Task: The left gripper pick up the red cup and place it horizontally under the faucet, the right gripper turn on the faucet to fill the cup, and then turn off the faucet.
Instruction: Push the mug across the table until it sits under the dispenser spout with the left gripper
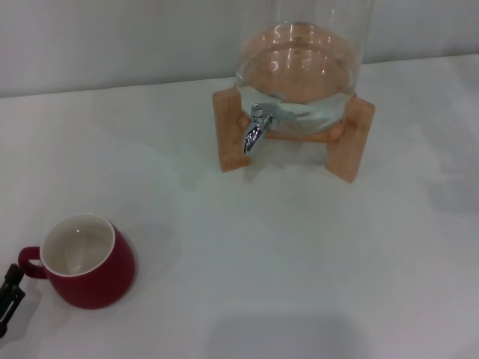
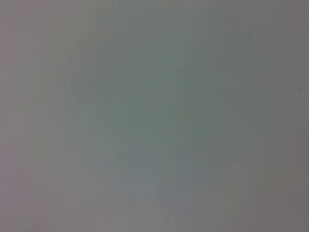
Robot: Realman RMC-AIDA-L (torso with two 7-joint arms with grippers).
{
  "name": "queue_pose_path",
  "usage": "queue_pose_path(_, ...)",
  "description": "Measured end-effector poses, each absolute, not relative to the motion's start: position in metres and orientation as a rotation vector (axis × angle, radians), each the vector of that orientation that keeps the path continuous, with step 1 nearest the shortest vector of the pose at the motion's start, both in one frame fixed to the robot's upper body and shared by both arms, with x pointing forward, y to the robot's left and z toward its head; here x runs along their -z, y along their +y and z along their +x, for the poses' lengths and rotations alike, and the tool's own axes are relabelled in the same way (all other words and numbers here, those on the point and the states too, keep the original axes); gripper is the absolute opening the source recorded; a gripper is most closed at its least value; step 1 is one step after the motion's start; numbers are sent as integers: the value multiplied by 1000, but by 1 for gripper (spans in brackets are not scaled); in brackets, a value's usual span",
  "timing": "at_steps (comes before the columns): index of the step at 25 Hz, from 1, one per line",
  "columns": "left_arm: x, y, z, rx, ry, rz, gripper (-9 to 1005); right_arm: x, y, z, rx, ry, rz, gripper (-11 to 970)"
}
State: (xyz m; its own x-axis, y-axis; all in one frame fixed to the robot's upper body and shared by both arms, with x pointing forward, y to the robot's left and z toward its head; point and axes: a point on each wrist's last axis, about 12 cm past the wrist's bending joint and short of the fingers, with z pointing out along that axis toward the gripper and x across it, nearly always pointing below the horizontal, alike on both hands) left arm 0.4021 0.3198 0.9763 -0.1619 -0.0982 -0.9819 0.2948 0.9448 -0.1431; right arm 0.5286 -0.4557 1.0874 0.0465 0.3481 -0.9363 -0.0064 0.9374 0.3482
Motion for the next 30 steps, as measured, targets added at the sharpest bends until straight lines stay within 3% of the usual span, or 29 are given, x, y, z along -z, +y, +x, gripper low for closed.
queue_pose_path(30, -977, 314, 427, 330, 1721, 240, 755, -1090, -451, 534, -260, 1495, 253, 631)
